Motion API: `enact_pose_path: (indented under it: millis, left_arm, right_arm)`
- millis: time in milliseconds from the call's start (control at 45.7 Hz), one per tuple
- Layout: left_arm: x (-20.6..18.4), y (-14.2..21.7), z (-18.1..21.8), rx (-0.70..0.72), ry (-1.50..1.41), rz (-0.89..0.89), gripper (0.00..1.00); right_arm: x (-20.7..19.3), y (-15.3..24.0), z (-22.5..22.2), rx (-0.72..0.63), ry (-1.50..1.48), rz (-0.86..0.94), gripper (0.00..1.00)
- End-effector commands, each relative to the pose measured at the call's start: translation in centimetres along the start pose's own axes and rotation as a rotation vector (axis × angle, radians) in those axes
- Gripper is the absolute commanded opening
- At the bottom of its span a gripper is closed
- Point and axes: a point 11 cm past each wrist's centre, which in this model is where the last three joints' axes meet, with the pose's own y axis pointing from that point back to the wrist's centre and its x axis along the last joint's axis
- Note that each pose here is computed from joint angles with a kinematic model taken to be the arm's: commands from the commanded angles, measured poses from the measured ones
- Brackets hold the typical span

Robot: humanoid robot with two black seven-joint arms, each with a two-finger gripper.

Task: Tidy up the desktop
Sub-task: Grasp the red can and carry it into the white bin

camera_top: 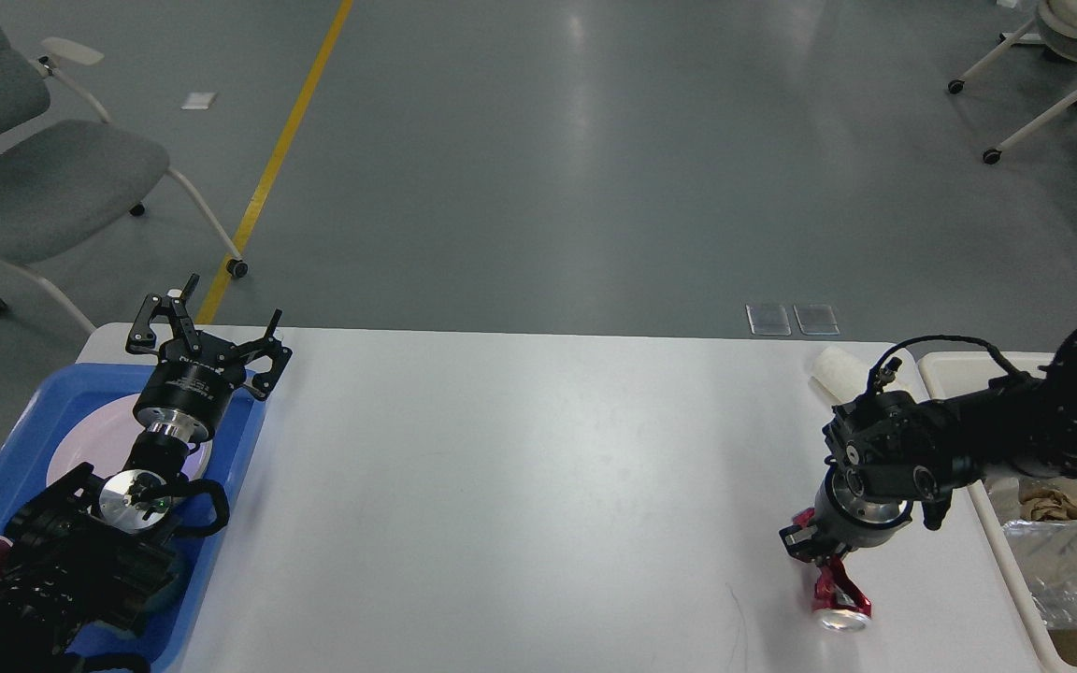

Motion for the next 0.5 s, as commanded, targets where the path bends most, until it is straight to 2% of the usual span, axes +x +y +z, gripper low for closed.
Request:
enact_pose_path:
  millis: [0,175,481]
  left_arm:
    - [0.0,0.0,0.0,-0.001,0.000,0.000,0.96]
    - [0.0,0.0,-0.1,0.000,0.002,0.000,0.96]
    - [0.0,0.0,0.0,0.001,0.000,0.000,0.96]
  right_arm:
    - [1.6,3.4,0.8,0.032,-0.032,0.052,0.00]
    - [4.0,8.7,0.7,0.142,-0.104,0.162,0.00]
    - [9.6,24.2,6.1,0.342,-0.316,0.584,0.00]
